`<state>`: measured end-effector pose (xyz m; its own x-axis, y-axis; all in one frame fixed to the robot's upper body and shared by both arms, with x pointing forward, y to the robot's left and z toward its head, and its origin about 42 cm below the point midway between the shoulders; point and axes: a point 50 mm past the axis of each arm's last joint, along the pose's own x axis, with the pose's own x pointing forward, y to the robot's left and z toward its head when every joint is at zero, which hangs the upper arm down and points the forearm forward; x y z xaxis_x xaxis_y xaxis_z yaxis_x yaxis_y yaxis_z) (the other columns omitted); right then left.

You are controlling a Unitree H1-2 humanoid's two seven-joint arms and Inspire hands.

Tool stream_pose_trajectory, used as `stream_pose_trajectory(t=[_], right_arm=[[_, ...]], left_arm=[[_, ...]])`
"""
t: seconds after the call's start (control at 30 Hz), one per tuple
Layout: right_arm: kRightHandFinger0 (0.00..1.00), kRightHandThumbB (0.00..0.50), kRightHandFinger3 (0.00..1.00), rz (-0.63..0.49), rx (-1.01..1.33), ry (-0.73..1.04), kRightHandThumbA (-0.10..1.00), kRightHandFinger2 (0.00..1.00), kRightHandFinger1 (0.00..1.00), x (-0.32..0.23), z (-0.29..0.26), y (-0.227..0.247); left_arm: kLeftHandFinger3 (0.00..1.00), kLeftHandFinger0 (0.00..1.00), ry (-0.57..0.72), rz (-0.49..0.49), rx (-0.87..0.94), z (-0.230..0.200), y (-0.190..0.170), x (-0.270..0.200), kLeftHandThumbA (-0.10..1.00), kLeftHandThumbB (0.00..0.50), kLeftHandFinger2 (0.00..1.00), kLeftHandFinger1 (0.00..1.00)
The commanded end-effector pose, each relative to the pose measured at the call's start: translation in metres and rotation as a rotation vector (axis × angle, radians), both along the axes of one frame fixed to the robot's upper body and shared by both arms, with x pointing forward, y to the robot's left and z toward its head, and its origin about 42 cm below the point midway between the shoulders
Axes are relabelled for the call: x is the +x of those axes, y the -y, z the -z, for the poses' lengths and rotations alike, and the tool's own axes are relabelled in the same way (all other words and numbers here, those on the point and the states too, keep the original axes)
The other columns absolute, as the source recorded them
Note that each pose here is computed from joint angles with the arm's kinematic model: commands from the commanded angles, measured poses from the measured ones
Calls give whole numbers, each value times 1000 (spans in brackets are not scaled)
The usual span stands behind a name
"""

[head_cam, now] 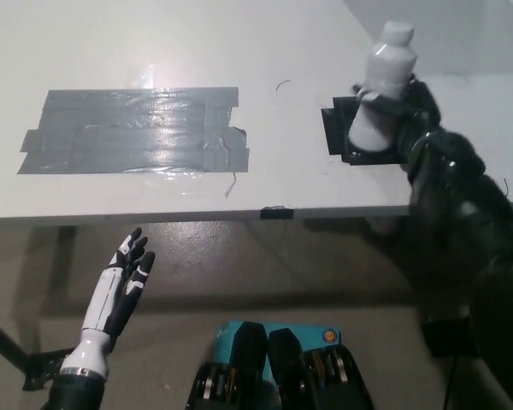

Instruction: A white bottle is kept in the middle of the desk infront of the robot and the robot picks it up with its right hand and passes it to a person

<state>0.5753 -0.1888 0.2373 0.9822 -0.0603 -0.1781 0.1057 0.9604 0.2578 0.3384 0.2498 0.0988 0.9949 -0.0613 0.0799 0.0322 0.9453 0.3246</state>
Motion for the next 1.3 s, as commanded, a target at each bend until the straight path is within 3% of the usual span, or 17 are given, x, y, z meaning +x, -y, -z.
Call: stream_pose_trajectory(t=[0.0,0.03,0.07,0.1,0.13,0.17,0.2,0.23,0.27,0.4,0.47,0.6,0.7,0.8,0.9,0.97,1.27], right_arm=[[2,236,757,169,61,7,-99,313,58,14,-46,14],[0,213,522,186,37,13,-100,387,71,15,-49,14],[1,207,430,187,23,19,-100,439,119,15,-51,13],[0,204,171,186,20,28,-100,510,161,15,-51,11],[0,203,77,185,22,40,-100,599,243,15,-51,10],[0,202,94,183,26,46,-100,675,297,15,-51,8],[0,194,318,175,35,55,-100,798,408,14,-48,7],[0,205,371,173,37,57,-100,762,424,13,-47,6],[48,181,563,162,27,67,-100,771,532,12,-43,4],[189,157,794,126,0,112,-100,931,660,12,-45,-5],[234,175,822,98,-8,148,-100,938,672,13,-52,-15],[153,172,748,12,-27,256,-100,877,593,12,-71,-42],[261,171,740,-45,-94,323,-100,919,657,8,-78,-59],[128,185,816,-118,-174,415,-100,876,554,-1,-80,-79],[130,180,725,-128,-228,429,-100,773,460,-7,-74,-90],[51,159,733,-144,-249,420,-100,761,411,-11,-63,-100],[5,163,756,-175,-329,329,-100,786,455,-15,-36,-119]], left_arm=[[1000,1000,72,31,6,-18,4,6,922,45,1000,1000],[1000,1000,82,34,8,-21,3,9,921,40,1000,1000],[1000,1000,83,33,8,-23,2,11,920,40,1000,1000],[1000,1000,84,31,7,-24,1,12,914,40,1000,1000],[1000,1000,86,32,4,-24,2,12,914,35,1000,1000],[1000,1000,89,33,2,-25,1,13,915,34,1000,1000],[1000,1000,84,35,-2,-23,1,12,914,38,1000,1000],[1000,1000,78,35,-1,-23,0,11,918,42,1000,1000],[1000,1000,73,34,2,-22,1,9,913,27,1000,1000],[1000,1000,71,26,4,-21,0,7,900,24,1000,1000],[1000,1000,74,20,5,-21,-1,7,899,23,1000,1000],[1000,1000,88,26,0,-18,-2,11,903,0,1000,1000],[1000,1000,78,26,-2,-17,-1,9,892,0,1000,1000],[1000,1000,69,25,-1,-17,0,8,877,5,1000,1000],[1000,1000,69,25,-8,-17,0,8,872,16,1000,1000],[1000,1000,75,23,-5,-17,0,8,866,10,1000,1000],[1000,1000,64,16,-6,-14,0,4,862,15,1000,1000]])
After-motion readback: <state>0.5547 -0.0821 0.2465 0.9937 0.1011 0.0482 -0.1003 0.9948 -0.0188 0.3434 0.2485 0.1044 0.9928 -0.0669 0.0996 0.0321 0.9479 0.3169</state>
